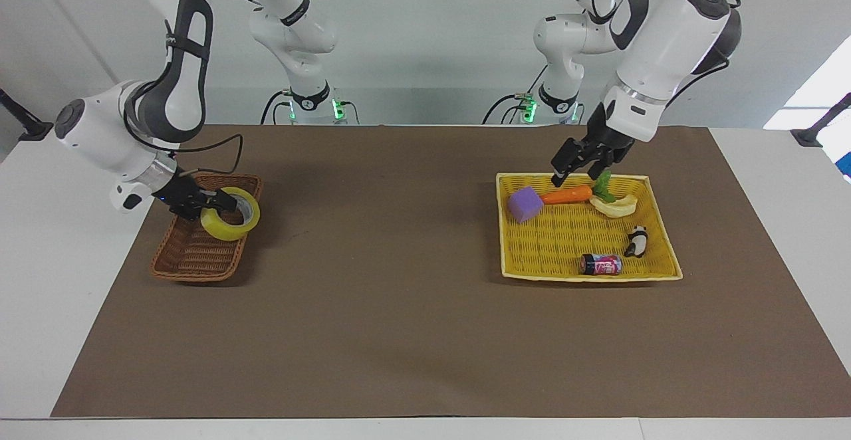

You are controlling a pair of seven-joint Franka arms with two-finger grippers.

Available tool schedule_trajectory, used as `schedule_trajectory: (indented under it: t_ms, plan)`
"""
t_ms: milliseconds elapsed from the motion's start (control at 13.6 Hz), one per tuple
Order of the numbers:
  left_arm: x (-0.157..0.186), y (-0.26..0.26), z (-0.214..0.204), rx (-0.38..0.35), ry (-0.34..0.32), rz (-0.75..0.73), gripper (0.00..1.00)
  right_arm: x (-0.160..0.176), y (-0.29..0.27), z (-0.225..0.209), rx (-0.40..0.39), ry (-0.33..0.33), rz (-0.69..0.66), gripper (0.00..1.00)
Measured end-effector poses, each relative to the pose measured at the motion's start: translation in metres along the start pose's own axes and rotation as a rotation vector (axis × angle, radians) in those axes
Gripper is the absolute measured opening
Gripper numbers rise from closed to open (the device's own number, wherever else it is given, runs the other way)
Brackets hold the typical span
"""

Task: Move tape to another basket
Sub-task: 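Carry the tape with the right gripper while the left gripper withdraws, then lower the tape into the wicker basket and open the right gripper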

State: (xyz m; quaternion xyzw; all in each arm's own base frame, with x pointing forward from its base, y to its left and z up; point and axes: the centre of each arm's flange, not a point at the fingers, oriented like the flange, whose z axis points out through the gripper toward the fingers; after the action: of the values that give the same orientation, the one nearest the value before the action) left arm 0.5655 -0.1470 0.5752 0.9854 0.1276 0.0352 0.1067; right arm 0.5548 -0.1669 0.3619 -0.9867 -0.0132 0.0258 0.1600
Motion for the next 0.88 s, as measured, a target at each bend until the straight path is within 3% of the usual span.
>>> schedule_trajectory:
  t_ms: [295,590,737,885]
  plan:
    - [0.018,-0.044,-0.024,0.075,-0.011,0.158,1.00,-0.005,0.014,-0.003,0.004,0.007,-0.026,0.00]
    - [0.010,-0.057,-0.034,0.174,-0.093,0.361,1.00,-0.007,0.028,-0.006,0.033,0.019,-0.032,0.00]
    - [0.011,-0.078,-0.046,0.187,-0.133,0.422,1.00,0.006,0.027,-0.014,0.049,0.048,-0.031,0.00]
    - [0.008,-0.090,-0.064,0.190,-0.123,0.424,1.00,0.016,0.023,-0.035,0.065,0.060,-0.042,0.00]
